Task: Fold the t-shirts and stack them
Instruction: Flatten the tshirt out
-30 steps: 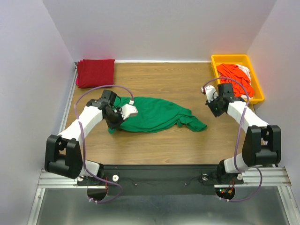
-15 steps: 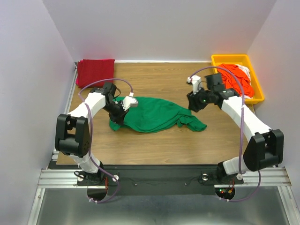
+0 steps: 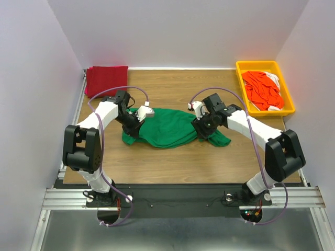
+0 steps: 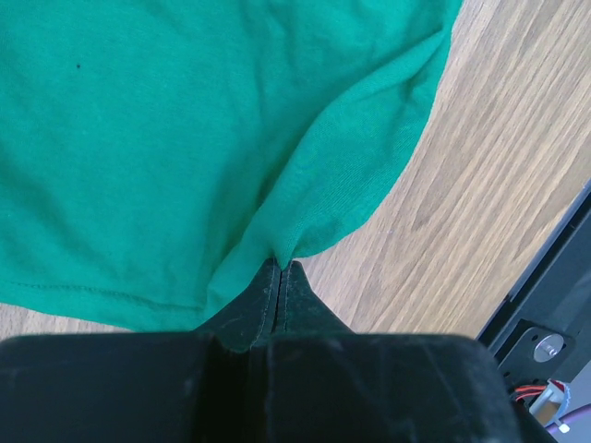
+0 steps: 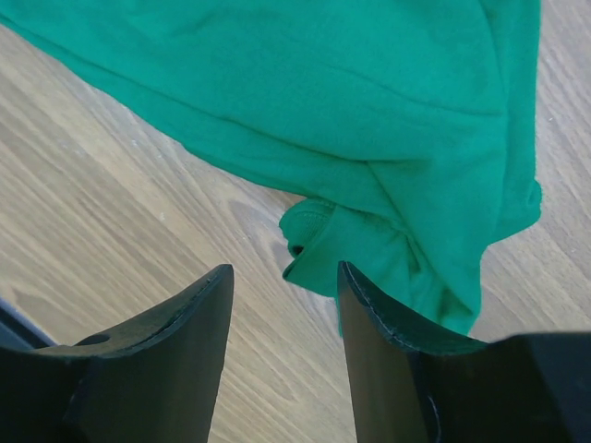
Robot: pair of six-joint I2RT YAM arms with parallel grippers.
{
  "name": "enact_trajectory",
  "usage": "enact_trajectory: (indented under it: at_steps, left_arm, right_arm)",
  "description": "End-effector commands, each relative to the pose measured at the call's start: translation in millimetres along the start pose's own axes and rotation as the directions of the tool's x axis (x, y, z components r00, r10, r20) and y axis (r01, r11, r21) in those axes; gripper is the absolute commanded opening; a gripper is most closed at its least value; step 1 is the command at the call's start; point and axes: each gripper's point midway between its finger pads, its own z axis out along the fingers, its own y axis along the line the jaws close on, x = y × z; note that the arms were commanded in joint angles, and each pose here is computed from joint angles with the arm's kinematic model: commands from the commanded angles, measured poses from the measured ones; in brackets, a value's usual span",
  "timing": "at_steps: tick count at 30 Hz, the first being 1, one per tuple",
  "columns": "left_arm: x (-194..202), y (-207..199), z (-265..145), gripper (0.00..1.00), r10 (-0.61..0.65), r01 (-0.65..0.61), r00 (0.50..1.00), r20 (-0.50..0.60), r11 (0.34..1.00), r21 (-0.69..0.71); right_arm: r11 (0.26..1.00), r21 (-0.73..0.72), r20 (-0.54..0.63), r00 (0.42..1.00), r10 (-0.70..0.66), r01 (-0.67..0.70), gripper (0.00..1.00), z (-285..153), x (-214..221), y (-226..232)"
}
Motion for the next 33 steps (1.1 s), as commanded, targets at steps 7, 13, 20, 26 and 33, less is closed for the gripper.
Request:
enact_trajectory:
  at_steps: [7,13,20,26,33]
  left_arm:
    - [-5.1,0.2,-5.6,0.00,-0.012,0.011,1.000,0.025,1.000,0.015]
    - [-2.7,2.4,-8.2,0.00,-0.019,0.018,0.999,0.031,1.000,0.010]
    - [-2.1,4.3,-16.7,0.00,-0.016,0.016,0.999,0.041,1.000,-0.010]
    - [-10.6,9.3,-34.5,0.00,-0.014,0.018,0.997,0.070,0.998,-0.056]
    - [-44.7,26.9,-88.8,0.00,0.014,0.025,0.986,0.163,0.973,-0.232]
  right_arm:
    - [0.994,0.114,-0.071,0.997,0.006,0.002,0.40,15.8,14.4,-15.0]
    - [0.982,0.189,-0.068,0.998,0.000,0.013,0.17,7.9,14.4,-26.7]
    - [0.963,0.267,0.028,0.999,-0.043,0.034,0.00,-28.3,-5.0,-32.0]
    - [0.940,0.340,0.108,0.993,-0.054,0.014,0.01,-68.3,-17.5,-53.5]
    - [0.854,0.520,0.229,0.967,-0.114,-0.023,0.00,-153.8,-40.0,-116.6]
